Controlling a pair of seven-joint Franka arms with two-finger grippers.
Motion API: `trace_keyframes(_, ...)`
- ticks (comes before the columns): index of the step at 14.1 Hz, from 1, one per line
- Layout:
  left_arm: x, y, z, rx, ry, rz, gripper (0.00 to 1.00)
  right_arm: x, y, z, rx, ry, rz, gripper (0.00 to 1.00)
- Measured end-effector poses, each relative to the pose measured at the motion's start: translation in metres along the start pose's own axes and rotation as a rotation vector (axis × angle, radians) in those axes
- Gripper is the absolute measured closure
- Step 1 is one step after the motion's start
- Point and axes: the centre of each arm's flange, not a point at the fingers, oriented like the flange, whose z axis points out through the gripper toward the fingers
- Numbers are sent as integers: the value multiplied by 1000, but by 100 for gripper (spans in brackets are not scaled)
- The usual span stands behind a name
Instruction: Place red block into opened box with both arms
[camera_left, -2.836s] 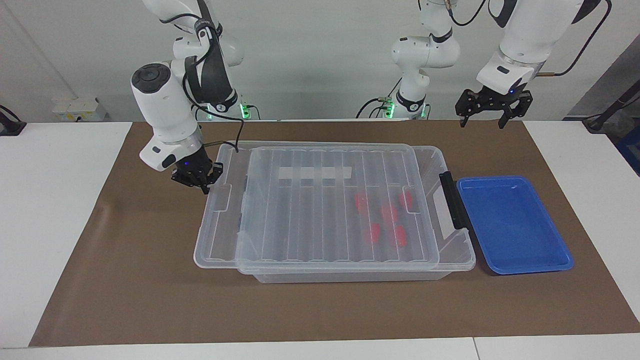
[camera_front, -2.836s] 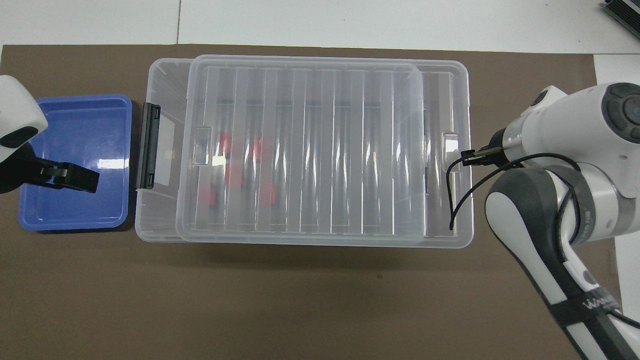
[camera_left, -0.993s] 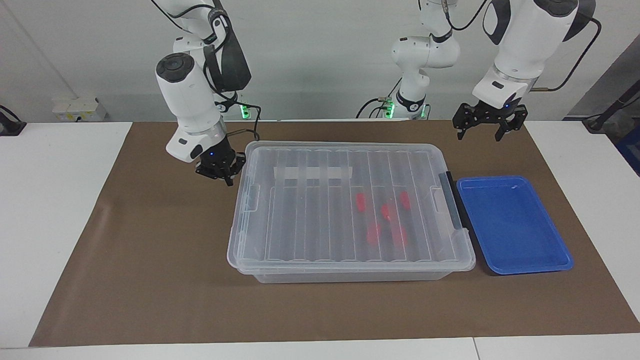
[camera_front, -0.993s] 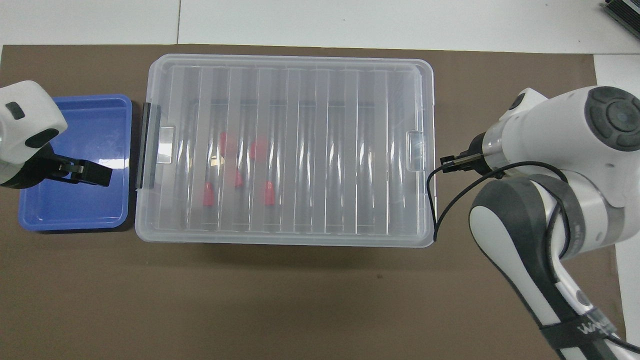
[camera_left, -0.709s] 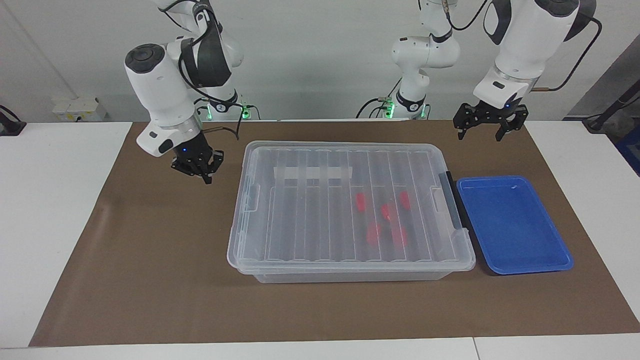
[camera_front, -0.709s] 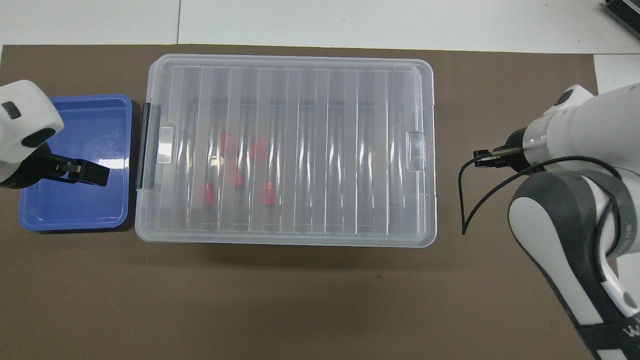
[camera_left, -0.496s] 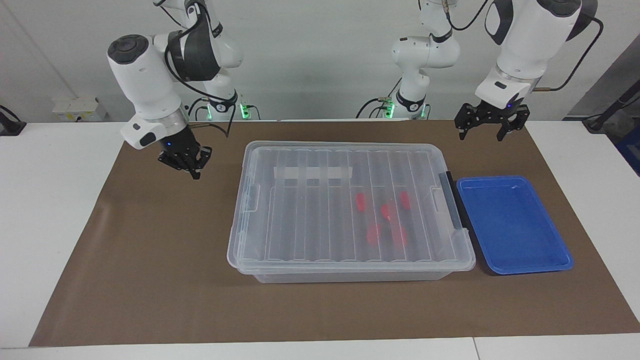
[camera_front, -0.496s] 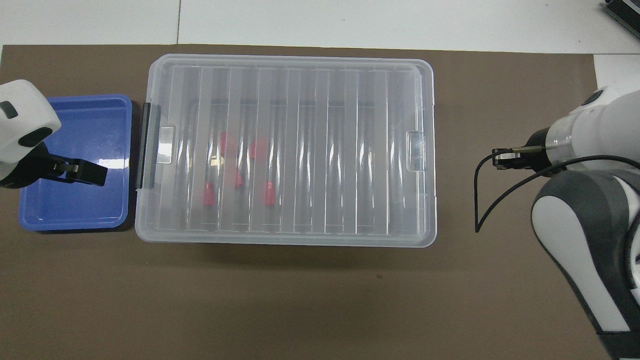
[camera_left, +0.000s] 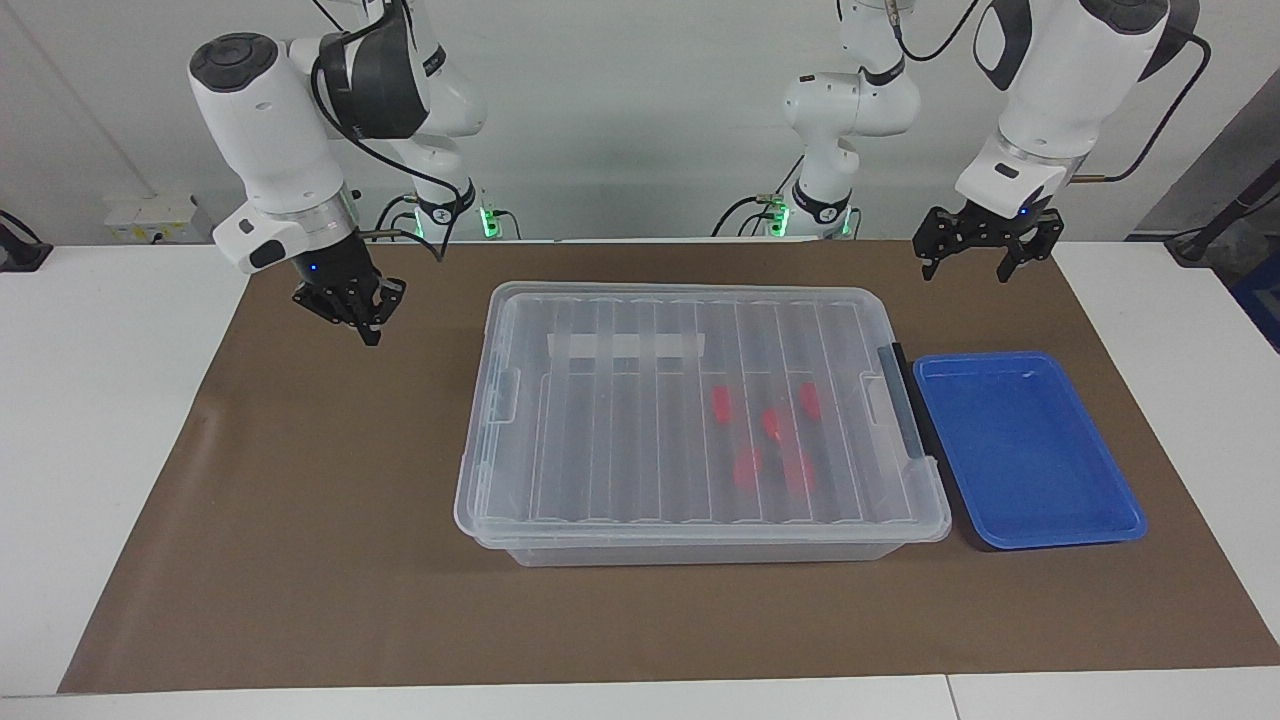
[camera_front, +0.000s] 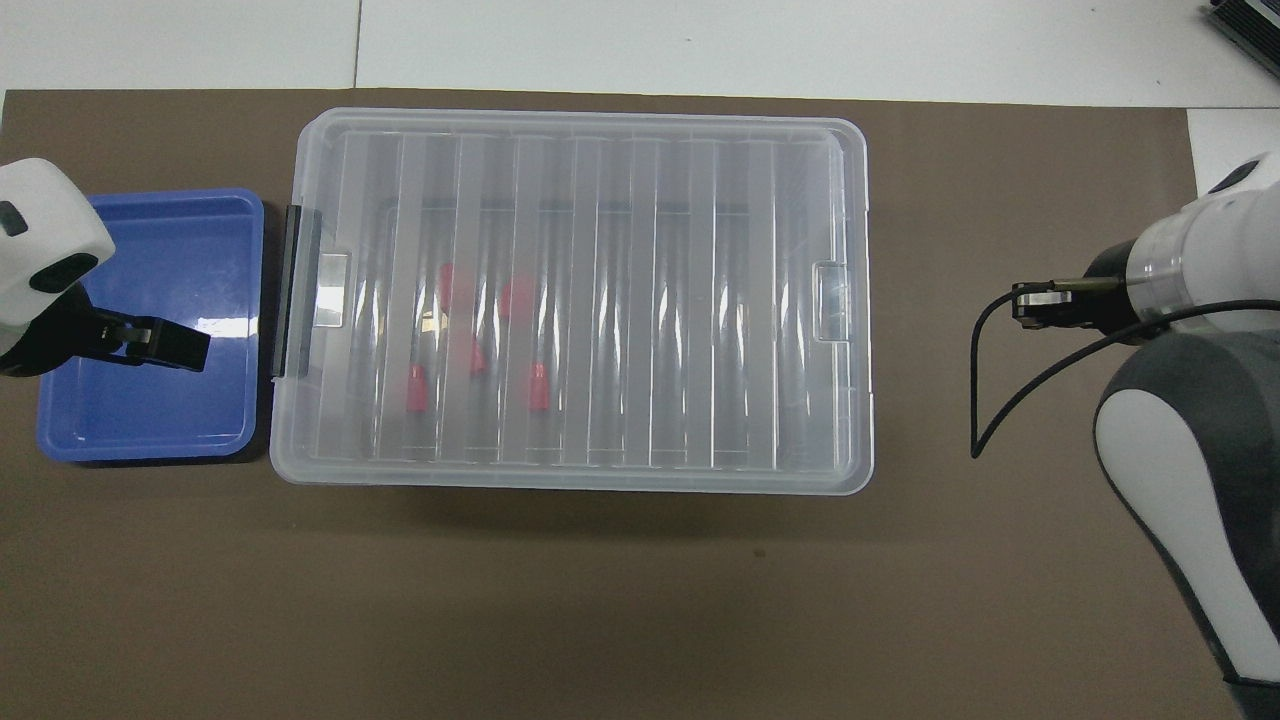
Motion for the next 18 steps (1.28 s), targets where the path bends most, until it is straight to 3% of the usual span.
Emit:
trace_keyframes(2,0,0,0,0,0,0,0,1,0,-20,-21,4,7,99)
trace_keyframes(3,0,0,0,0,0,0,0,2,0,-28,-22,12,11,93)
trace_keyframes(6,0,0,0,0,0,-1,0,4,3,-42,-21,25,23,62)
trace_keyframes(12,0,-6,0,0,-1,-12,0,-3,29,-73,-29,-27,76,0)
trace_keyframes(18,1,-17,-2,2,24,-28,0,-15,41,-75,-40,-105,113,0)
